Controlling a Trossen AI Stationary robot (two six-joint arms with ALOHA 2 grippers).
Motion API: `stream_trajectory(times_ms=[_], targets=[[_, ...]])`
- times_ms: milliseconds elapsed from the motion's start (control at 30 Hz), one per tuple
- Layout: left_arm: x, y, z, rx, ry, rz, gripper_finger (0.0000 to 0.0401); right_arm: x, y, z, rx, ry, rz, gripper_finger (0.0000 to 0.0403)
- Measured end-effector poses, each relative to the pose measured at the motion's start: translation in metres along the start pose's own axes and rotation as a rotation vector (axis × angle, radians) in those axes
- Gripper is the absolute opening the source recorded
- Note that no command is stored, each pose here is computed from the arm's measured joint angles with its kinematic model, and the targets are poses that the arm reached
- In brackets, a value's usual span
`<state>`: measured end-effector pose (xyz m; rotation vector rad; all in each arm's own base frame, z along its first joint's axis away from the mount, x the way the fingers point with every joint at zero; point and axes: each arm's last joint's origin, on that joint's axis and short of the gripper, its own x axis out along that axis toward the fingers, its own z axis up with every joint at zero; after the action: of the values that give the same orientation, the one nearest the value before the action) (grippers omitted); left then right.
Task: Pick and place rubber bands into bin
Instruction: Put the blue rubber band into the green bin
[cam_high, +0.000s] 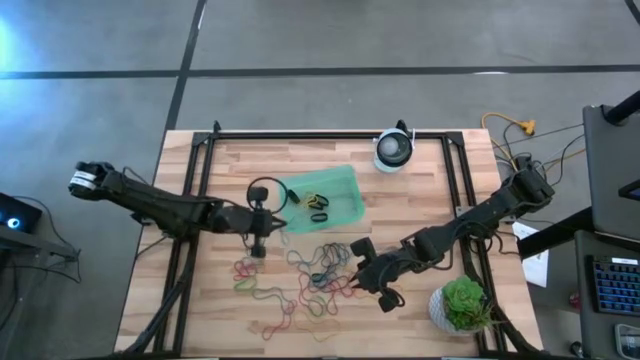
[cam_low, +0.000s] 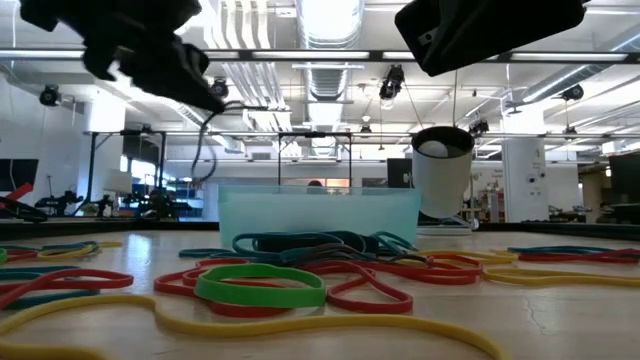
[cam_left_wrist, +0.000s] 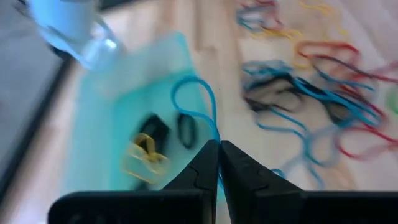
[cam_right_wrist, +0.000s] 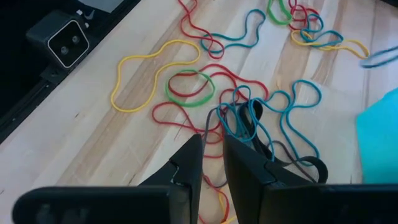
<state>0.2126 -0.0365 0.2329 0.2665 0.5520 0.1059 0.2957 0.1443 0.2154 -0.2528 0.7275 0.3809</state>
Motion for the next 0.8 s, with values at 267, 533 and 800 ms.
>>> stream_trajectory(times_ms=[267,533,800], targets=[[0.009,0.032,0.015,0.012,-0.106,0.180,0.0000,0.000,0.000,-0.001,0.000,0.003,0.001,0.0059],[0.035,0.063,0.006,-0.049,-0.068,0.225,0.0000,0.001,0.000,-0.002,0.010,0.008,0.001,0.0059],[0.066,0.071,-0.008,-0.094,0.010,0.189,0.0000,0.001,0.000,-0.005,0.017,0.015,0.001,0.0059]])
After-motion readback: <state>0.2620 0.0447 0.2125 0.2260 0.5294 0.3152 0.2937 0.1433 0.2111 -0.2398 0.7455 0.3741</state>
